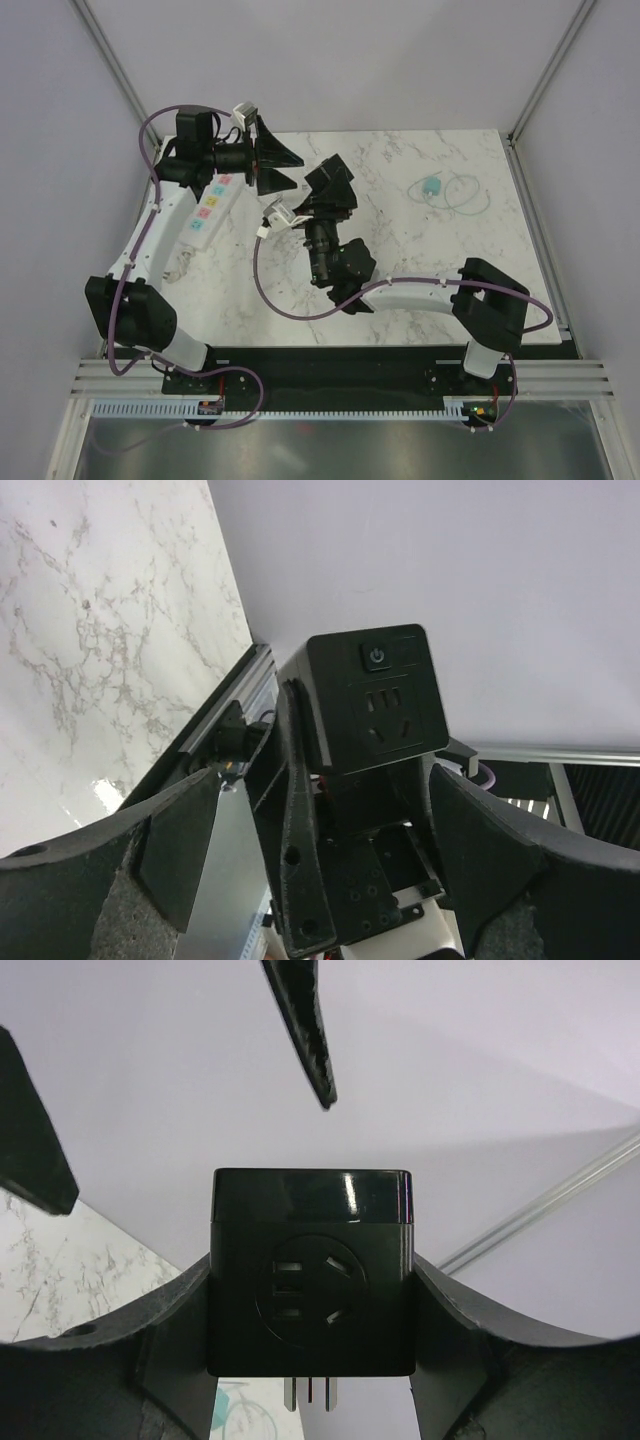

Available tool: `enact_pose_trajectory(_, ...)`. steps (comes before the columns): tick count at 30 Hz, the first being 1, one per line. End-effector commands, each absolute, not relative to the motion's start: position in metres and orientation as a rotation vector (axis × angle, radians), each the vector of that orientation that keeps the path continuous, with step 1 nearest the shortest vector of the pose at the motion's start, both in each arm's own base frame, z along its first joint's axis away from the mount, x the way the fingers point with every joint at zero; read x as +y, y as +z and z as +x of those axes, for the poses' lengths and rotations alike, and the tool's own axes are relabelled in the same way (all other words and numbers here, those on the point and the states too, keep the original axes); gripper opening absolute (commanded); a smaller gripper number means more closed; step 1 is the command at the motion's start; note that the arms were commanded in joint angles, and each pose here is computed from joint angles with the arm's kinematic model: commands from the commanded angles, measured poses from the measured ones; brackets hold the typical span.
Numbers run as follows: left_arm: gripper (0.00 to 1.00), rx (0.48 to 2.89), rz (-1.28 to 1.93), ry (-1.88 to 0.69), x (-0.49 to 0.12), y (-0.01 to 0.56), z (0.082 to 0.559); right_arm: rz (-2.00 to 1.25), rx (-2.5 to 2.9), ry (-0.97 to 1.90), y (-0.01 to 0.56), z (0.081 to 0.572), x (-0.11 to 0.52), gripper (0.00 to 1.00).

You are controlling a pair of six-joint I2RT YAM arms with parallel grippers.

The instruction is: Insert the plug

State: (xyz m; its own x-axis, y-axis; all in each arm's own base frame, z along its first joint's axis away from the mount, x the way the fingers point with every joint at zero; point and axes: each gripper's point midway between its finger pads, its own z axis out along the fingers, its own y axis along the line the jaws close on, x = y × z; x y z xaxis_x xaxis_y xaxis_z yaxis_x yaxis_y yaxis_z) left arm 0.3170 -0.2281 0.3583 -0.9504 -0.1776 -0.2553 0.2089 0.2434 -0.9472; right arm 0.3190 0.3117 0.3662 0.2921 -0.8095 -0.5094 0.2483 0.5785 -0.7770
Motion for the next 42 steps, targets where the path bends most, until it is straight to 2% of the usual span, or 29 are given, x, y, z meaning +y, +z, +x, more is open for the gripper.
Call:
enact_pose_trajectory(1, 0.92, 2.148, 0.063, -1.834, -0.229, 0.392, 0.312, -0.47, 0.957, -0.612, 0.389, 0.303, 0.299, 0.18)
enact_pose_trajectory(18, 0.91, 2.249, 0.057, -1.905, -0.242, 0.357, 0.292, -0.563, 0.859, -0.65, 0.376, 0.286, 0.314, 0.18)
enact_pose_trajectory(22, 0.88, 2.249, 0.079, -1.907, -0.248, 0.361, 0.287, -0.569, 0.857, -0.651, 0.375, 0.284, 0.317, 0.18)
enact_pose_trajectory(27, 0.79, 2.287, 0.081, -1.915, -0.257, 0.35, 0.275, -0.569, 0.854, -0.657, 0.377, 0.283, 0.316, 0.18)
enact_pose_trajectory(35, 0.8, 2.319, 0.055, -1.921, -0.262, 0.339, 0.275, -0.61, 0.846, -0.677, 0.367, 0.282, 0.325, 0.18)
enact_pose_trajectory(37, 0.76, 2.321, 0.06, -1.92, -0.263, 0.339, 0.276, -0.615, 0.85, -0.68, 0.365, 0.283, 0.325, 0.19)
enact_pose_trajectory(42, 0.51, 2.336, 0.074, -1.921, -0.266, 0.331, 0.275, -0.616, 0.863, -0.681, 0.362, 0.285, 0.325, 0.2)
